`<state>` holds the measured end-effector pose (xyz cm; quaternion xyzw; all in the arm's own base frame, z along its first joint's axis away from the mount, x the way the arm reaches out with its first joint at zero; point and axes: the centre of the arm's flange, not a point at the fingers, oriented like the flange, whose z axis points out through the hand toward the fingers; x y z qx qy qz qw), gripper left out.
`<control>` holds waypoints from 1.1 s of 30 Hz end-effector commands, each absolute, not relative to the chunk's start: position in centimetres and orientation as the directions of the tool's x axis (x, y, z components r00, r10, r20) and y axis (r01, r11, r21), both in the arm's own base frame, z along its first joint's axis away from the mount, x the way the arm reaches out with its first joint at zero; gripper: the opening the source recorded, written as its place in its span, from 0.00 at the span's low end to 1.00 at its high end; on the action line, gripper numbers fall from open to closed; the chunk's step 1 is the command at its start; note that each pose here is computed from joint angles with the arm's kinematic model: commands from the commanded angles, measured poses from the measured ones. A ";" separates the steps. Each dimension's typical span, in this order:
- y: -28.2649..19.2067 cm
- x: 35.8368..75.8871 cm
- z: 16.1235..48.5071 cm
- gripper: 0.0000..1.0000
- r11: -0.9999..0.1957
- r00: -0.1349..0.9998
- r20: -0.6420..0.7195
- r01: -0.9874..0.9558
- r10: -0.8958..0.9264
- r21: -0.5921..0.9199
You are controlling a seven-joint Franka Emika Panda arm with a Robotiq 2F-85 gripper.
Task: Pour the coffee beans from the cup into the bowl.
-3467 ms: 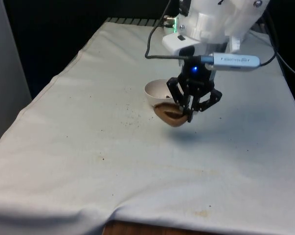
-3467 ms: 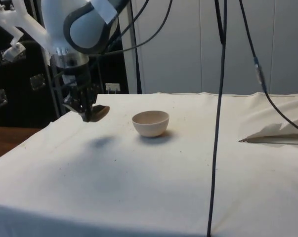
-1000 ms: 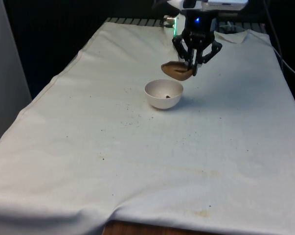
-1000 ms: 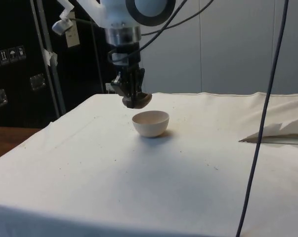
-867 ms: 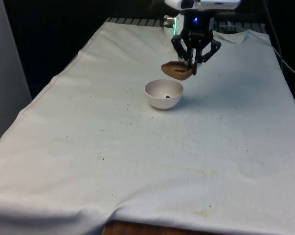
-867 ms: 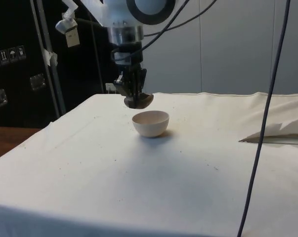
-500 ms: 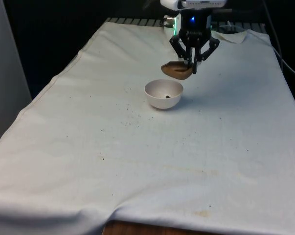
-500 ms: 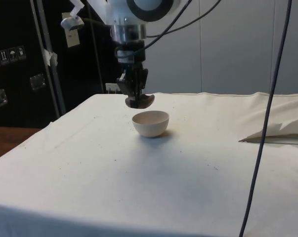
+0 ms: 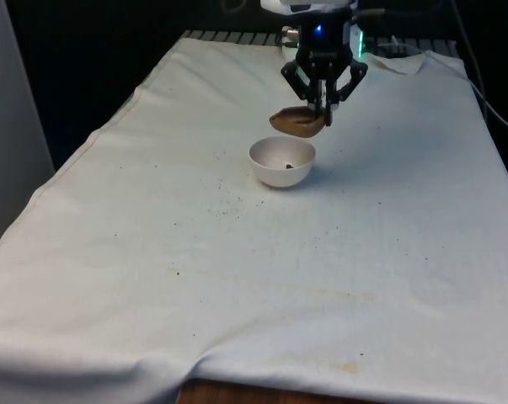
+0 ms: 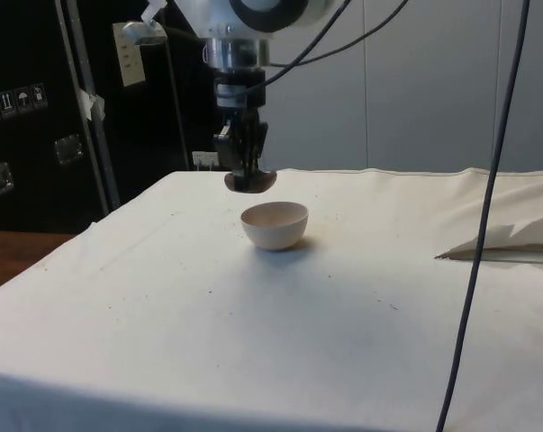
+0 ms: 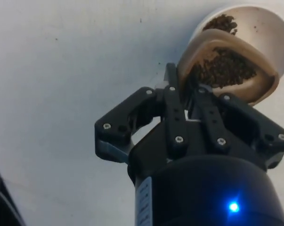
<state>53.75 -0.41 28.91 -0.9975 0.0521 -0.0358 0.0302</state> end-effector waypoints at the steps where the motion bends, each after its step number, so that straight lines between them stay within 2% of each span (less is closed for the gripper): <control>1: -0.3 53.7 28.8 0.00 -0.992 0.992 0.075 -0.096 -0.103 -0.085; 33: -2.1 52.1 27.5 0.00 -0.959 0.998 0.050 -0.019 -0.034 -0.284</control>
